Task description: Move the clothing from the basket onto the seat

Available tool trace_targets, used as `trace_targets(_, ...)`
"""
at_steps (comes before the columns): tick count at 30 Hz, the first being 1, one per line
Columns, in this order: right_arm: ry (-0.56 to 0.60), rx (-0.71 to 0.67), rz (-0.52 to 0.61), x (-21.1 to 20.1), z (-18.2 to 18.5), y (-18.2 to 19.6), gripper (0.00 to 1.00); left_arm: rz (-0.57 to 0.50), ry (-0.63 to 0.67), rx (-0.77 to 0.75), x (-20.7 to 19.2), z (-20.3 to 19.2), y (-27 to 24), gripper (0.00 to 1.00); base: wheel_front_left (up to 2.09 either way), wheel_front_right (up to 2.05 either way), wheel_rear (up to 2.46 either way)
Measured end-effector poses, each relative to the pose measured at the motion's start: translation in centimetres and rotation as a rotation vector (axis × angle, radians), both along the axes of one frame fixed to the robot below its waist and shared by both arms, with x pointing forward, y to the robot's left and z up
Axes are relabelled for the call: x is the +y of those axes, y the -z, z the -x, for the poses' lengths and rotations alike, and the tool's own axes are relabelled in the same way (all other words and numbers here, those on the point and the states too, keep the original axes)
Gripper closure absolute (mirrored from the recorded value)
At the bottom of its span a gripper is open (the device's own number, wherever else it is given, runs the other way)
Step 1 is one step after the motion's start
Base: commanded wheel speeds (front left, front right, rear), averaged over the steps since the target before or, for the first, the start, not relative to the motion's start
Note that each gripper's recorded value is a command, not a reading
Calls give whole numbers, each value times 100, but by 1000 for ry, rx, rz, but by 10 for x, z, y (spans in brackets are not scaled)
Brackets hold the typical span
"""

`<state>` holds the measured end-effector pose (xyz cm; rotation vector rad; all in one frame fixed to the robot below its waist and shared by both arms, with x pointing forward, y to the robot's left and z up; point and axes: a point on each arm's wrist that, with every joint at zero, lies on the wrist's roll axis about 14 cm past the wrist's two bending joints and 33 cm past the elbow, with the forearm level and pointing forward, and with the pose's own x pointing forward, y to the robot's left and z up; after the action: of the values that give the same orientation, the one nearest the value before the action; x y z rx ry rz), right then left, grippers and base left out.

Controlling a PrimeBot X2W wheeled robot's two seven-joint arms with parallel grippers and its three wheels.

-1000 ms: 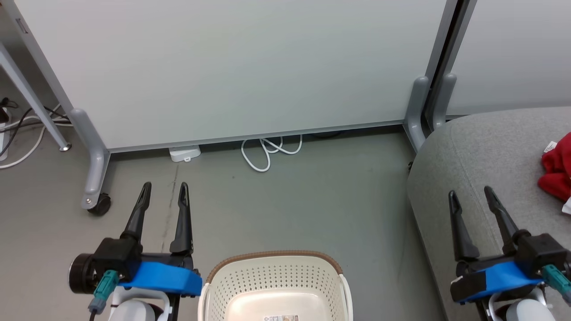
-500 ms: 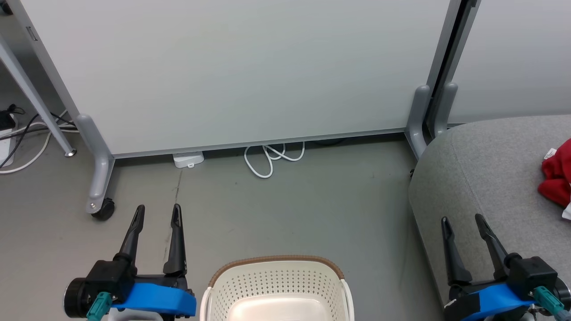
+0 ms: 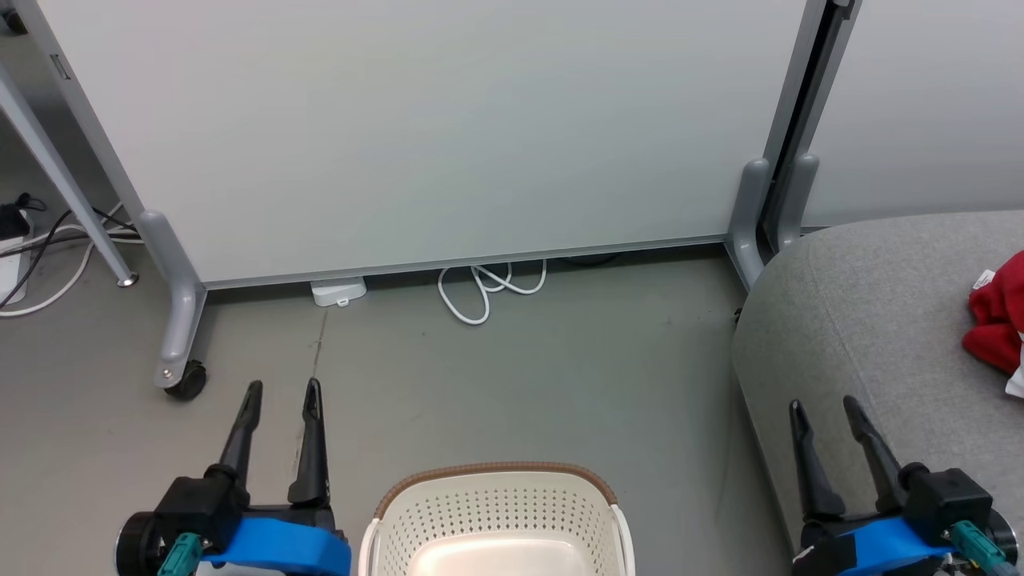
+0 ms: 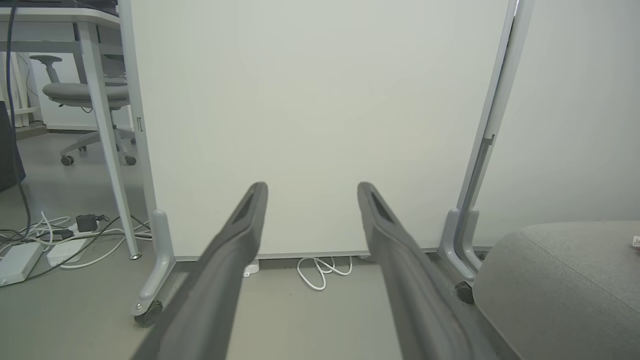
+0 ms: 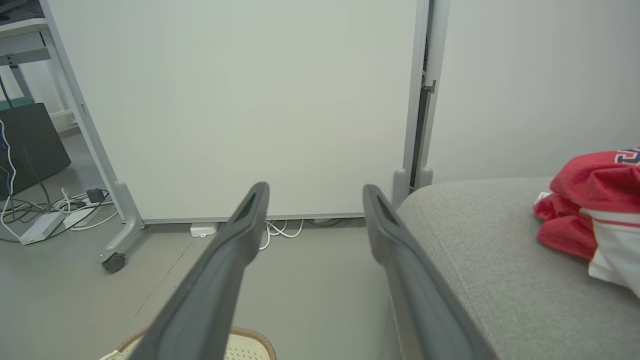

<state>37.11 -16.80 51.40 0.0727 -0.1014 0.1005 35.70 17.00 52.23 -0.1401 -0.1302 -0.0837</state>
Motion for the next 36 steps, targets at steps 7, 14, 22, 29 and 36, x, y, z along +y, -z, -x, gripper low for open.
trace_targets(7,7,99,-16,-1,8,30,100,15,-5,117,1,14,37,100,0,0,0)
trace_targets(14,40,137,-150,-8,8,34,100,145,-28,151,6,13,41,100,0,0,0)
trace_targets(22,65,155,-298,-13,7,34,100,288,-58,173,14,11,43,100,0,0,0)
trace_targets(29,81,167,-418,-17,5,34,100,402,-70,188,18,8,43,100,0,0,0)
trace_targets(36,90,177,-528,-19,3,34,100,506,-77,192,21,4,42,100,0,0,0)
